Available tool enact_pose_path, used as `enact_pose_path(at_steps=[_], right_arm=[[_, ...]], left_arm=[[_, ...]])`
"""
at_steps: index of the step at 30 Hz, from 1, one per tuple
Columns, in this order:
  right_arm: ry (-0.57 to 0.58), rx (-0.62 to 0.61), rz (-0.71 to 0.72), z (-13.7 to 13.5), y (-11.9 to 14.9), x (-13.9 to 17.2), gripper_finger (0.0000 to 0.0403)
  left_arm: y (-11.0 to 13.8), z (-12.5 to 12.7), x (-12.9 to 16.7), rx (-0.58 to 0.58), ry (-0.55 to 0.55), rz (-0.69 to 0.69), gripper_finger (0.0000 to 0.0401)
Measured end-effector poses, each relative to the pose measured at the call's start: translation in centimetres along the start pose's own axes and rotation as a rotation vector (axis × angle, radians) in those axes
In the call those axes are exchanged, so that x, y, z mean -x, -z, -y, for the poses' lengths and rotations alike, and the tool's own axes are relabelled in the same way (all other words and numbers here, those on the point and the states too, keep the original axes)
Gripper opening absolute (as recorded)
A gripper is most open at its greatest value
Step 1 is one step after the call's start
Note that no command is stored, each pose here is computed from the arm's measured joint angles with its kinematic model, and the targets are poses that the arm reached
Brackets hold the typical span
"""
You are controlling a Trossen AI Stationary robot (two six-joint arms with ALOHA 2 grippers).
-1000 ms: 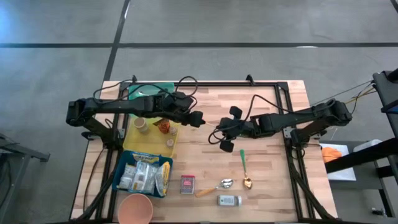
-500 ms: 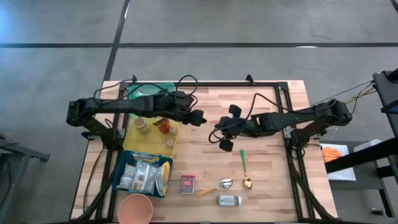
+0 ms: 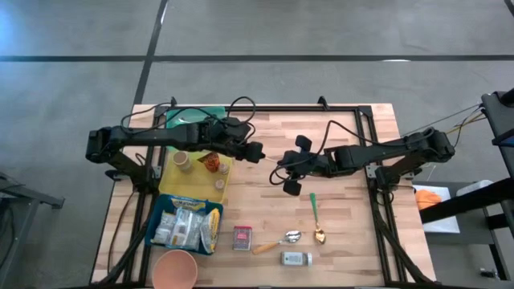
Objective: Pick & Place Food Item
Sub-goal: Put the white spoon into the green bin
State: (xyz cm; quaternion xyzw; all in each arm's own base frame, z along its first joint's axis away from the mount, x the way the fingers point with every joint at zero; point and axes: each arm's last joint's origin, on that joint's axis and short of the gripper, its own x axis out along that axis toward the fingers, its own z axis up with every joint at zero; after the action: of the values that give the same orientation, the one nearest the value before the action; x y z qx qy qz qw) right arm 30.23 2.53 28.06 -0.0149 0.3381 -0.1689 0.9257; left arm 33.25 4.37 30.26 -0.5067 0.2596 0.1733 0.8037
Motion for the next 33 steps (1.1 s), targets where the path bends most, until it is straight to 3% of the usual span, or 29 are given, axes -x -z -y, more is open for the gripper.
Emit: enact_pose_path(at_steps=[6, 20, 24, 33], right_arm=[[-0.002, -0.001, 0.005, 0.0, 0.0, 0.0, 0.0008], [-0.006, -0.042, 0.029, 0.0, -0.3, 0.0, 0.0013], [-0.011, -0.072, 0.045, 0.0, -0.5, 0.1, 0.0056], [-0.022, -0.133, 0.094, 0.1, -2.2, 1.1, 0.0211]], left_arm=[[0.0, 0.2, 0.0, -0.074, 0.027, -0.007, 0.0016], [-0.6, 0.0, 0.8, -0.092, 0.037, -0.005, 0.0006], [-1.1, -0.5, 1.8, -0.082, 0.006, 0.004, 0.0006], [-2.9, -2.1, 6.1, -0.074, -0.106, 0.094, 0.0006]])
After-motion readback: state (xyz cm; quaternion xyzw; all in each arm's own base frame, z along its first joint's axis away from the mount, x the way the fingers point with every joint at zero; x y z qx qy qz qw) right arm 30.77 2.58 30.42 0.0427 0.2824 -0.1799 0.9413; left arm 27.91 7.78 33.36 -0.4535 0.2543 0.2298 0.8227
